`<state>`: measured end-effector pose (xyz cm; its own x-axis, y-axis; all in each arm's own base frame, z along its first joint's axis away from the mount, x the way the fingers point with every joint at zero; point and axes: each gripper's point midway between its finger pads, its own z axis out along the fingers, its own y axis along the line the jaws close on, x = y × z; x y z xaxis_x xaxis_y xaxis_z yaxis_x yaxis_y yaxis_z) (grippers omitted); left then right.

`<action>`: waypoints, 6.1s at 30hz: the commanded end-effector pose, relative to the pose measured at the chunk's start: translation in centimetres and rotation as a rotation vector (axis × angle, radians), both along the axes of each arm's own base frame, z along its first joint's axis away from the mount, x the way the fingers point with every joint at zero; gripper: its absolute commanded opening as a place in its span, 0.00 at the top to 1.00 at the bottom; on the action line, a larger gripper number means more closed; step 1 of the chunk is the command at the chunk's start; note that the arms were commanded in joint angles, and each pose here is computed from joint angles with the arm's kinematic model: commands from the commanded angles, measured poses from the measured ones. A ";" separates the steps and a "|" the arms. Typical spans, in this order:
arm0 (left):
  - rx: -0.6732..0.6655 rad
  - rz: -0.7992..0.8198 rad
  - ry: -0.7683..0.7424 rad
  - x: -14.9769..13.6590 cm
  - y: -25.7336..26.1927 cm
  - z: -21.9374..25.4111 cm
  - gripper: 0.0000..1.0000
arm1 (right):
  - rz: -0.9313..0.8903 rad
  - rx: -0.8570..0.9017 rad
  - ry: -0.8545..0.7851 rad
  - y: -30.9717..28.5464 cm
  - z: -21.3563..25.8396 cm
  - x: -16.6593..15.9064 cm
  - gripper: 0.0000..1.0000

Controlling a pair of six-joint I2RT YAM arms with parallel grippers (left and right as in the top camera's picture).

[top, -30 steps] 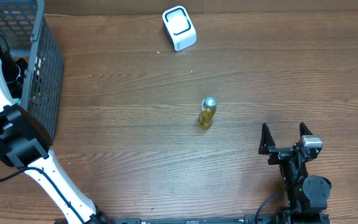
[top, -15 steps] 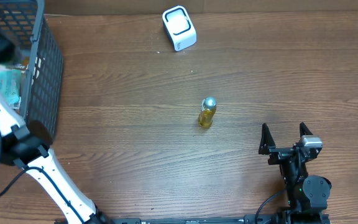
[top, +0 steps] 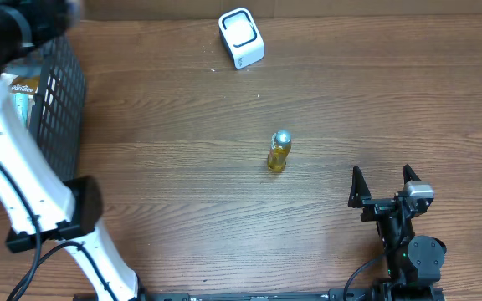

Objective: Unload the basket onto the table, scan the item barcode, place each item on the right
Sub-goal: 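Carry the green tissue pack with the left gripper under the scanner, then place the green tissue pack on the table beside the bottle, then reach the left gripper into the basket and grasp the snack bag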

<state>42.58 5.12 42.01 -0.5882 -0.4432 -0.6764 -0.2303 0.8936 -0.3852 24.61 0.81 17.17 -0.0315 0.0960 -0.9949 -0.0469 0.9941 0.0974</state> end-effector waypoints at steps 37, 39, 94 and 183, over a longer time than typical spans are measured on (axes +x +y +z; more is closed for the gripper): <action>0.079 0.094 0.806 -5.6 -25.0 -32.2 0.76 | -0.008 -0.005 -0.004 -0.1 -0.2 0.0 0.00; 0.074 0.101 0.803 -5.8 -25.5 -32.9 0.75 | -0.008 -0.005 -0.004 -0.1 -0.2 0.0 0.00; 0.126 -0.148 0.652 -1.1 -24.0 -28.0 0.00 | -0.008 -0.005 -0.004 -0.1 -0.2 0.0 0.00; 0.311 -0.011 0.853 -1.1 26.3 -35.1 0.00 | -0.008 -0.005 -0.004 -0.1 -0.2 0.0 0.00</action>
